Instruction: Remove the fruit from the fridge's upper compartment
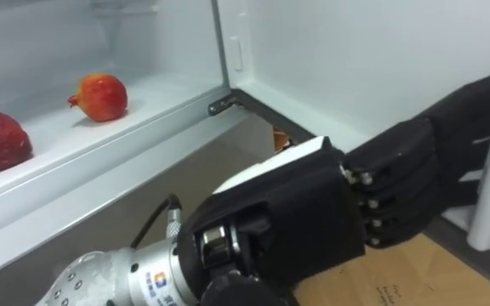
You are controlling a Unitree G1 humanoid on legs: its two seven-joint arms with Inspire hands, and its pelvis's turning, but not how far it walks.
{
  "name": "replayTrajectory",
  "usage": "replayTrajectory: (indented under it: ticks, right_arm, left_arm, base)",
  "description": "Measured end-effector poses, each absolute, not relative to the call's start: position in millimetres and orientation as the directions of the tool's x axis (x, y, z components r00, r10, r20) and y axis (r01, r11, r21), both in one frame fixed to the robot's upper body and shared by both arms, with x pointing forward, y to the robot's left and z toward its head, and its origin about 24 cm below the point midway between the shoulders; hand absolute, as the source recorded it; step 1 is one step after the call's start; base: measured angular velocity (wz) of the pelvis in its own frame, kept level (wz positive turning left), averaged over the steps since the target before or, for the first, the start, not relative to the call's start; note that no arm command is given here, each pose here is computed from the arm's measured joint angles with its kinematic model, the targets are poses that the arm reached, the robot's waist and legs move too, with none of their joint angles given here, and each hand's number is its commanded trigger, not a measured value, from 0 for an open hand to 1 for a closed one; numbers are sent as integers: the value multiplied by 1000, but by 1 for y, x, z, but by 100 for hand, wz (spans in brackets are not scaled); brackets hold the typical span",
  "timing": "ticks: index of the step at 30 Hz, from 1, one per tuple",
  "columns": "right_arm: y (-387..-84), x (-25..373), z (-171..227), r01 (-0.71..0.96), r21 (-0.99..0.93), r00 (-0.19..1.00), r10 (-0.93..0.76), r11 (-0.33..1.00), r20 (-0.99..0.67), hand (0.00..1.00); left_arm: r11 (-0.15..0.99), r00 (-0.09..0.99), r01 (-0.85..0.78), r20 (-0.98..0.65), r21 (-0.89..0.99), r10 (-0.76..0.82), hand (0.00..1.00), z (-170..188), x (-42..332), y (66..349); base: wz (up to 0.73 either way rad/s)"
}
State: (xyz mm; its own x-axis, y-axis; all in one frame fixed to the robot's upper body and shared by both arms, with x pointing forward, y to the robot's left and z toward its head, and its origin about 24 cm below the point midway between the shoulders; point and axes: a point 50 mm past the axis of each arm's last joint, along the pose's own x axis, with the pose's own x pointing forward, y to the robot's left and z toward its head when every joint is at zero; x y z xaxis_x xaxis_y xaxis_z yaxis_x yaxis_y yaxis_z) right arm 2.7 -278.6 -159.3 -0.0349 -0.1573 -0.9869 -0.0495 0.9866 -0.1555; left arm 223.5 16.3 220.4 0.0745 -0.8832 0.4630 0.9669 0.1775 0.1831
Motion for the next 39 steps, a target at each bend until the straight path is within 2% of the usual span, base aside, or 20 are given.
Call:
replayTrajectory:
  ticks: [8,16,25,33,39]
  right_arm:
    - [-279,2,-159,-49,-149,-39,-151,988,-988,0]
    - [-277,4,-160,-81,-147,-33,-150,986,-988,0]
    - [-276,18,-160,-84,-156,14,-156,984,-988,0]
    - [-264,10,-165,-186,-176,3,-179,967,-984,0]
    - [-259,3,-166,-213,-173,-8,-179,962,-984,0]
  left_arm:
    - [190,88,966,466,176,-880,0,221,224,16]
    - [246,109,927,425,282,-898,0,226,223,31]
    - [471,262,801,491,369,-831,0,237,220,78]
    - [716,456,576,572,394,-682,0,243,214,126]
    - [840,558,390,628,378,-542,0,244,210,155]
  base:
    - [-1]
    - [14]
    - [38]
    - [34]
    - [15]
